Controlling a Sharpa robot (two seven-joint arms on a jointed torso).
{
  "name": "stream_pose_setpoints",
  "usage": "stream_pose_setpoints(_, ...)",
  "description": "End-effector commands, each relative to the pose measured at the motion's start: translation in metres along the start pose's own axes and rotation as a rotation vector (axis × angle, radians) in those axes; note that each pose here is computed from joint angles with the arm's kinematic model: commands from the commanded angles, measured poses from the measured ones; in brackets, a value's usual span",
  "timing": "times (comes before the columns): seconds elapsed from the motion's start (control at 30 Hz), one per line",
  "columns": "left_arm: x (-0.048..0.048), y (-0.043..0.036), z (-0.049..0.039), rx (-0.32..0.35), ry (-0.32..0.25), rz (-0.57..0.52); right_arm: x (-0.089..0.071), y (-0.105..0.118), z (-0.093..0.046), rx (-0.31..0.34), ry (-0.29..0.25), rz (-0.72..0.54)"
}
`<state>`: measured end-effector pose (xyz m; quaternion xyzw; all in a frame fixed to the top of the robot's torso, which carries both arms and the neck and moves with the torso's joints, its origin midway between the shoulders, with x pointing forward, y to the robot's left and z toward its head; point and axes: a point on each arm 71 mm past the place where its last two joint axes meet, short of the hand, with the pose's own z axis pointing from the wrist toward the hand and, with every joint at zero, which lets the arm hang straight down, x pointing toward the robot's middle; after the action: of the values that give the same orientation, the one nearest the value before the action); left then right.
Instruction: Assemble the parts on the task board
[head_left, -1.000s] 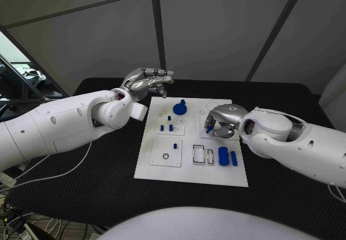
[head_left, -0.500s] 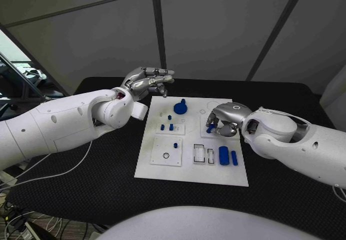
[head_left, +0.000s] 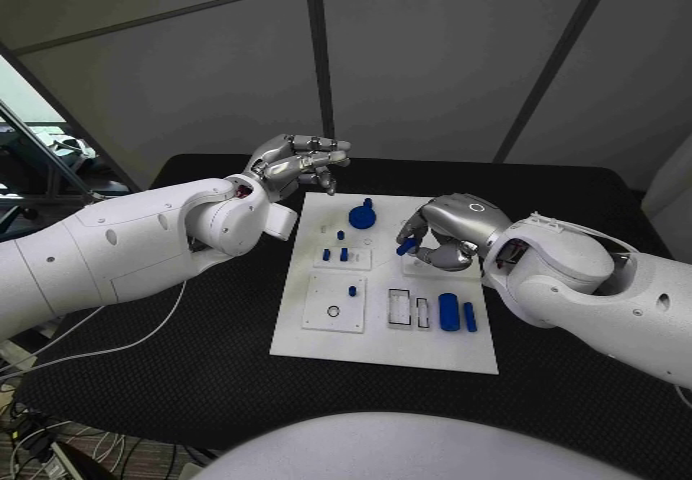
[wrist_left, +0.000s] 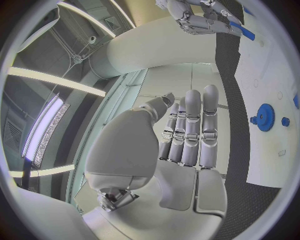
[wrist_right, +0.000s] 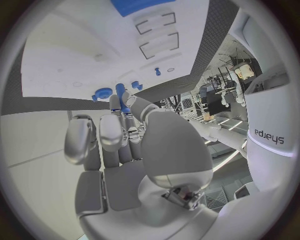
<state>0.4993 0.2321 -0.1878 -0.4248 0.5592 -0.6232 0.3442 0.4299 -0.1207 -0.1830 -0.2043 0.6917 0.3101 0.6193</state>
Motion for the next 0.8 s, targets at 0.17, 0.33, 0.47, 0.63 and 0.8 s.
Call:
stream_pose_setpoints(0.17, 0.0038, 0.0, 0.0037, 0.006, 0.014, -0.01, 0.004, 0.037, 0.019, -0.103, 0.003, 0.065)
stream_pose_setpoints(0.33, 0.0041, 0.0013, 0.007, 0.008, 0.011, -0.01, 0.019, 0.062, 0.032, -0.174, 0.037, 0.079)
stream_pose_setpoints(0.47, 0.0054, 0.0025, 0.0108, 0.01, 0.01, -0.011, 0.032, 0.08, 0.039, -0.229, 0.071, 0.087)
stream_pose_setpoints(0.63, 0.008, 0.0032, 0.014, 0.012, 0.015, -0.013, 0.046, 0.093, 0.045, -0.265, 0.117, 0.094)
stream_pose_setpoints(0.8, 0.0092, 0.0033, 0.0151, 0.014, 0.017, -0.014, 0.057, 0.099, 0.047, -0.274, 0.165, 0.093)
